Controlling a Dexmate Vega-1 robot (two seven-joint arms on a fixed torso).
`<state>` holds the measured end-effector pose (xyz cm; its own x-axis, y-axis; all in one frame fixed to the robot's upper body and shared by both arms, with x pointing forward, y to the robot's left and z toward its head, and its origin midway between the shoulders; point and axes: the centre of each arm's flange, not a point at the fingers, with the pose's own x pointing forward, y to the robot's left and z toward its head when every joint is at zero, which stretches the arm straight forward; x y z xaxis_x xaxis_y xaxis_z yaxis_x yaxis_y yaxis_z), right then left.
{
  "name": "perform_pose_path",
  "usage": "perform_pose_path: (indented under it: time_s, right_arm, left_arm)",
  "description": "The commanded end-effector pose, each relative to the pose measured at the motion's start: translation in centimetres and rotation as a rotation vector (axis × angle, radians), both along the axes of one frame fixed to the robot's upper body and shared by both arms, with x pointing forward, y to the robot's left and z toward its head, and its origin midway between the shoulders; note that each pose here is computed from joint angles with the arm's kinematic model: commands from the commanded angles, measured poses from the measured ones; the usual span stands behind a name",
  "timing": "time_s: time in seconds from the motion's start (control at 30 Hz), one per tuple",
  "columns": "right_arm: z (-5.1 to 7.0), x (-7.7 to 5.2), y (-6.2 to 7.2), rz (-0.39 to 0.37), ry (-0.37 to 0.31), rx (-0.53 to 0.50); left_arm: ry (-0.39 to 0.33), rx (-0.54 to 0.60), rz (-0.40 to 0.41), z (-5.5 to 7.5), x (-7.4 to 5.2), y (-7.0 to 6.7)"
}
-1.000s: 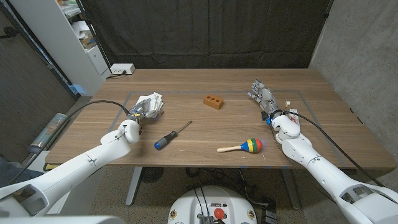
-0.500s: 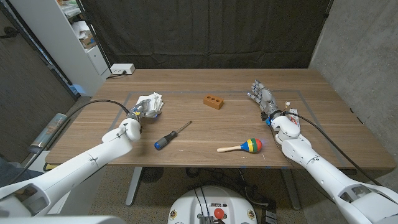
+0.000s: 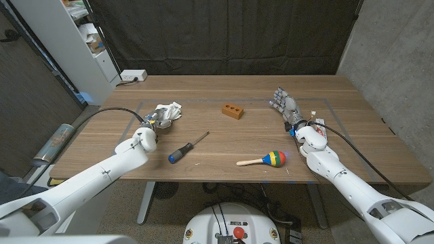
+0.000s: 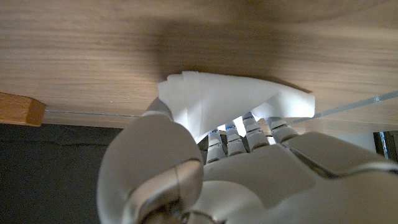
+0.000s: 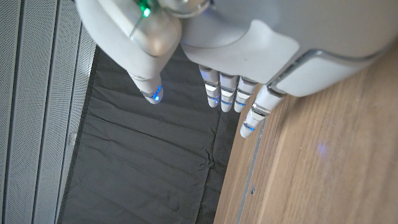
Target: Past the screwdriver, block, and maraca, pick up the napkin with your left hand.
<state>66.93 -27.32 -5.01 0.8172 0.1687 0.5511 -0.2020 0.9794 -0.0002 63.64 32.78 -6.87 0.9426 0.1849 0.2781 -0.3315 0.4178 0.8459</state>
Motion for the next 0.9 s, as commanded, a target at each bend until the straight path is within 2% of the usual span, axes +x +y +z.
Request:
perform_pose_path:
  time_s: [0.03,0.07,0.13,0.2,0.27,0.63,0.9]
  right_arm:
    - [0.2,0.2,-0.2,0.004,-0.005,0.006]
    - [0.2,0.2,-0.2,0.004,-0.005,0.006]
    - [0.3,0.2,-0.3,0.004,-0.006,0.006]
    - [0.3,0.1,-0.4,0.004,-0.006,0.005]
    - [0.4,0.1,-0.4,0.004,-0.007,0.005]
    - [0.7,0.2,-0.6,0.008,-0.015,0.005]
    - [0.7,0.1,-0.4,0.01,-0.018,0.003]
  left_arm:
    - [-0.063,-0.042,0.046,-0.2,-0.2,-0.5]
    - [-0.057,-0.046,0.04,-0.1,-0.3,-0.5]
    - [-0.106,-0.052,0.08,0.0,-0.6,-0.6]
    - [-0.114,-0.077,0.055,0.4,-0.7,-0.5]
    - [-0.143,-0.063,0.095,0.6,-0.9,-0.7]
    - [-0.132,-0.066,0.106,1.4,-1.5,-0.3]
    - [-0.156,-0.063,0.117,2.0,-2.1,0.1]
